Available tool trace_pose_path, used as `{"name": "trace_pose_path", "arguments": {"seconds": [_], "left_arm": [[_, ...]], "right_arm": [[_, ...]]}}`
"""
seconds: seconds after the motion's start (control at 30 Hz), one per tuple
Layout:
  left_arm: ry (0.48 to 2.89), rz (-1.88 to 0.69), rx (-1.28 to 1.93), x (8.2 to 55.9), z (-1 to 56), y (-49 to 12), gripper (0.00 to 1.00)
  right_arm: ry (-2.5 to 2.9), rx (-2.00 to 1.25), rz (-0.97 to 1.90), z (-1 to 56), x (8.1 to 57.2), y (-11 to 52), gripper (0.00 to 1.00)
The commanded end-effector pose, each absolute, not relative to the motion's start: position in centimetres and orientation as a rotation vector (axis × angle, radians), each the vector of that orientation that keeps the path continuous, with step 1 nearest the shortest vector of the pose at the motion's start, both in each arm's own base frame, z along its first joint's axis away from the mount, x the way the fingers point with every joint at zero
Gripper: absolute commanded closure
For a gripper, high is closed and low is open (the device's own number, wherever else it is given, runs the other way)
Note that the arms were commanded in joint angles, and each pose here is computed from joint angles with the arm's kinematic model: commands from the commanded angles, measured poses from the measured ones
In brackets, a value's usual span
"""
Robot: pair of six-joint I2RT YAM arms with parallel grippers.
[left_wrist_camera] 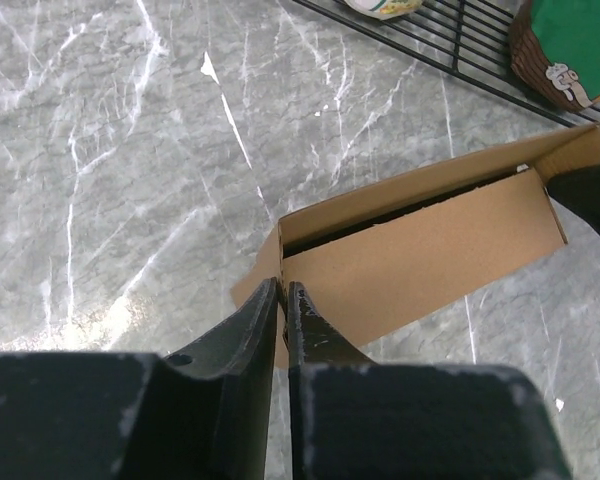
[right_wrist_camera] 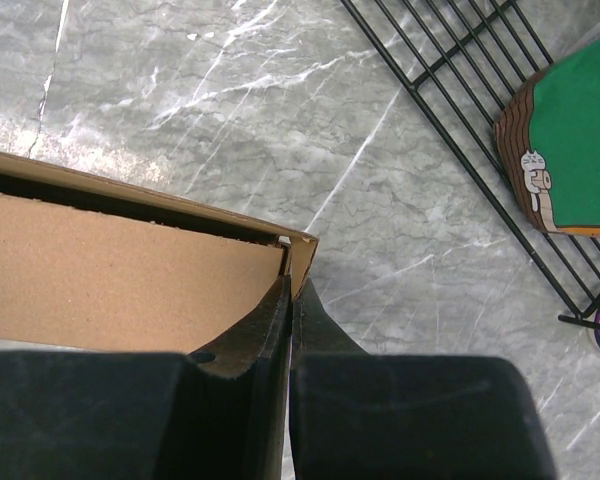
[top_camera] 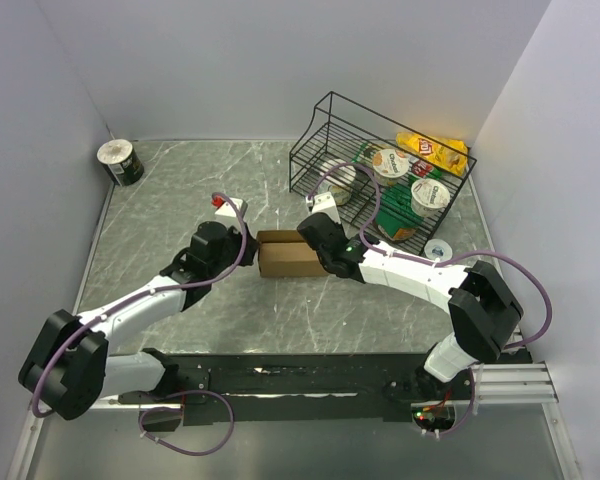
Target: Fold the paper box
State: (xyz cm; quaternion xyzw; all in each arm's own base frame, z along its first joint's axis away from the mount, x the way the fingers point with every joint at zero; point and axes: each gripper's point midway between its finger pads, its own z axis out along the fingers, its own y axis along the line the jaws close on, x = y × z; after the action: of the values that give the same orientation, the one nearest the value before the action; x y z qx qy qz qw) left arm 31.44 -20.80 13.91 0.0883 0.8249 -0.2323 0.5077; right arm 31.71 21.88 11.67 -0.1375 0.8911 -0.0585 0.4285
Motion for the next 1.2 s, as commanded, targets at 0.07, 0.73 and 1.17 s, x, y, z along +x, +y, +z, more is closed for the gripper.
{"name": "trace_pose_path", "arguments": {"seconds": [0.07, 0.73, 1.17], "left_arm": [[1.960, -0.581, 0.159, 32.5, 15.5, -21.3, 0.88], [2.000, -0.792, -0.018, 32.3, 15.8, -23.6, 0.99], [2.029, -0.819, -0.046, 31.3, 13.8, -23.4, 0.99]], "right_arm": [[2.178, -0.315, -0.088, 13.2, 31.8, 22.5, 1.00], [2.180, -0.313, -0.095, 13.0, 31.8, 22.4, 1.00], [2.177, -0.312, -0.096, 13.1, 31.7, 22.3, 1.00]]}}
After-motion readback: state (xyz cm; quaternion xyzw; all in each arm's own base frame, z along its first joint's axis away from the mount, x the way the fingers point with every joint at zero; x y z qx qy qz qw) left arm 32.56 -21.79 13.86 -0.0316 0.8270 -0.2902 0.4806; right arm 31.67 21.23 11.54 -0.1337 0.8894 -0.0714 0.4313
